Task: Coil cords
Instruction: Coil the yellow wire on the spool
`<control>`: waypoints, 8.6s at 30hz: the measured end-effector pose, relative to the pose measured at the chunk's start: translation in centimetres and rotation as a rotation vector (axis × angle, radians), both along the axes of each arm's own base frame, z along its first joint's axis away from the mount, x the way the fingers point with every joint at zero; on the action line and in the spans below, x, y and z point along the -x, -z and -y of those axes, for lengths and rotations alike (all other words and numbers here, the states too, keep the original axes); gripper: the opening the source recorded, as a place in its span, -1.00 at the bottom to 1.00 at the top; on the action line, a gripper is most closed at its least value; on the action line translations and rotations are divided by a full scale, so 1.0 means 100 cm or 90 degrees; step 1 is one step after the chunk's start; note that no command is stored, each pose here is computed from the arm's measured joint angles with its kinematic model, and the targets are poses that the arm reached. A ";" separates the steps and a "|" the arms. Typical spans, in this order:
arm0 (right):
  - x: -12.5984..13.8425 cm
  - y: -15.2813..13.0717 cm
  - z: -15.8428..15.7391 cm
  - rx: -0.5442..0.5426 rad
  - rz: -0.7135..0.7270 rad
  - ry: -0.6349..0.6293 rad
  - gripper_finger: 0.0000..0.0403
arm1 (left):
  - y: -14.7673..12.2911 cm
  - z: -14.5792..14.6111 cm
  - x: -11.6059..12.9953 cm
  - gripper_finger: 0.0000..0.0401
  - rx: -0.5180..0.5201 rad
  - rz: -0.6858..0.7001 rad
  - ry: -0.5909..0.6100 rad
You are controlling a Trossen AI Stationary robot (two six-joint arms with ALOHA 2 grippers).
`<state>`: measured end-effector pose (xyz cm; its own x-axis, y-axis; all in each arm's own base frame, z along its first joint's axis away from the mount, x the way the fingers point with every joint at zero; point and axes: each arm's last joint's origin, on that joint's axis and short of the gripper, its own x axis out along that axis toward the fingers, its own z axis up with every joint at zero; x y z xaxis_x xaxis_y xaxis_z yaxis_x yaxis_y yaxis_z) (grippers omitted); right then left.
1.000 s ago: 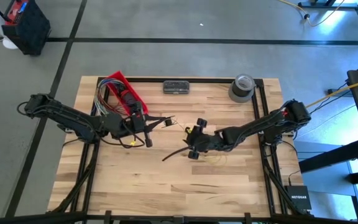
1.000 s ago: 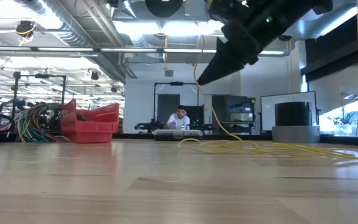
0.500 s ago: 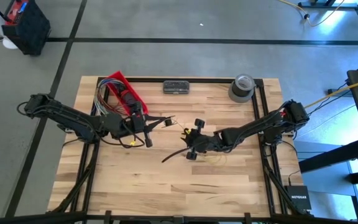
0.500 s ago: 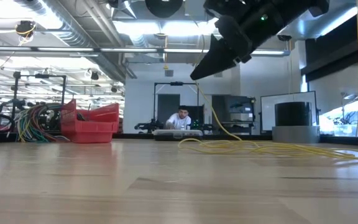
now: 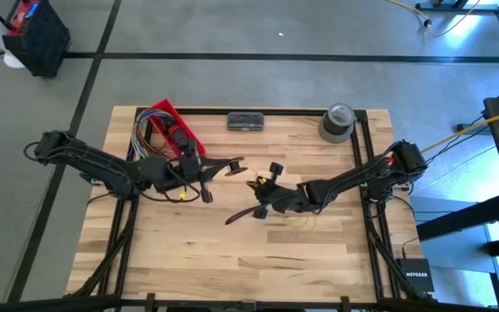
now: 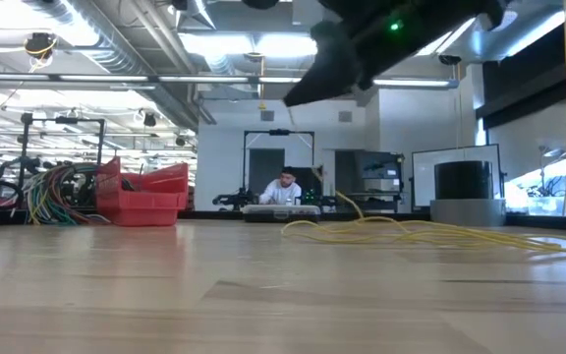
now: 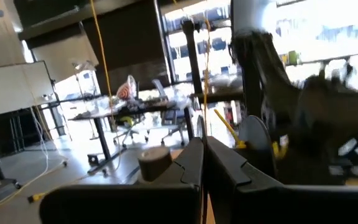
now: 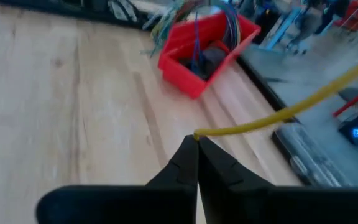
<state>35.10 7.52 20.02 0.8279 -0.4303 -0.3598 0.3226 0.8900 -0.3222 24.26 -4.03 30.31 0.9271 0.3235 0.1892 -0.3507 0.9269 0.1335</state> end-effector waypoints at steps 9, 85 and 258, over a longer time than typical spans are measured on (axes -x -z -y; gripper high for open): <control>-0.012 0.021 -0.001 0.017 0.002 -0.015 -0.94 | 0.006 0.003 -0.007 -0.99 -0.013 -0.006 0.021; 0.021 -0.098 -0.012 0.044 0.155 -0.233 -0.57 | 0.014 0.016 -0.008 -0.99 -0.141 -0.073 0.211; -0.003 -0.065 0.042 0.076 0.145 -0.036 -0.97 | 0.025 0.007 -0.042 -0.97 0.043 -0.201 0.005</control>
<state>35.45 3.32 26.52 0.9058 -0.4091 -0.1106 0.3494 0.8686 -0.3513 28.43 -4.72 27.85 0.9393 0.3177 -0.1295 -0.2940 0.9400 0.1732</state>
